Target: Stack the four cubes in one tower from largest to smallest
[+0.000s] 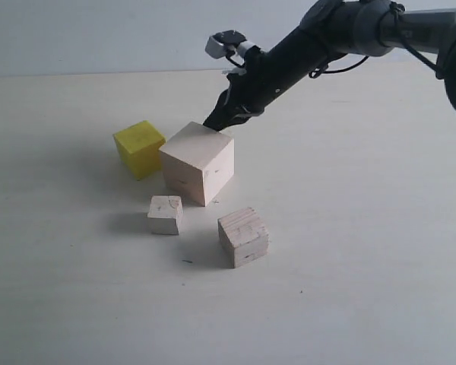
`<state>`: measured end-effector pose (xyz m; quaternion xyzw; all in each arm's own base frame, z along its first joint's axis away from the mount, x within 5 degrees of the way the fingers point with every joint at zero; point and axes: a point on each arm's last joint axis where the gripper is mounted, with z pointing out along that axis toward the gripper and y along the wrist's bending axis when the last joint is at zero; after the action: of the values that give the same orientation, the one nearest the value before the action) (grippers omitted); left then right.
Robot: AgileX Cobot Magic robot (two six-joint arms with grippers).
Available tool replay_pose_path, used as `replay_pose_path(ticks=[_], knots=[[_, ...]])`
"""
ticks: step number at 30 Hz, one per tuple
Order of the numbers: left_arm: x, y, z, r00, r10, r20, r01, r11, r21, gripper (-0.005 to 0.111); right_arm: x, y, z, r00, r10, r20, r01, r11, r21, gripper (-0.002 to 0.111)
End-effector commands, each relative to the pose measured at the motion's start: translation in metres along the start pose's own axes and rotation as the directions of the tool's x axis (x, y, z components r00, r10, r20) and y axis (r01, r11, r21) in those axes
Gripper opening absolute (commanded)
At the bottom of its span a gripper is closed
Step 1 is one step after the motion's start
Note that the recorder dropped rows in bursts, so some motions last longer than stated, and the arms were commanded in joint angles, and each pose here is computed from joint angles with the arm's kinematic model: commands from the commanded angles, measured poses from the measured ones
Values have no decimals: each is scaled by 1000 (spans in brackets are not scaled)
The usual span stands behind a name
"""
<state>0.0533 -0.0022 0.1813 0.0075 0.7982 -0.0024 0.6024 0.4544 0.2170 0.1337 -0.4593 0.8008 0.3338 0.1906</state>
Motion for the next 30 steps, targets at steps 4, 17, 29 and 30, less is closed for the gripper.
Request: replay_pose_path(ticks=[4,17,29,30], knots=[[0,0,0,1000,3,9,-3,1000,4,0,-50,38,-53,981,-38,188,40,999,-8,0],[0,0,0,1000,3,9,-3,1000,4,0,-65,132,7,986,-74,-149,74,997,-5,0],[0,0,0,1000,3,9,-3,1000,4,0,-47,141,17,935,87,-345,-8,975,223,0],[0,0,0,1000,3,9,-3,1000,4,0,-44,141,18,930,92,-356,-13,975,220,0]])
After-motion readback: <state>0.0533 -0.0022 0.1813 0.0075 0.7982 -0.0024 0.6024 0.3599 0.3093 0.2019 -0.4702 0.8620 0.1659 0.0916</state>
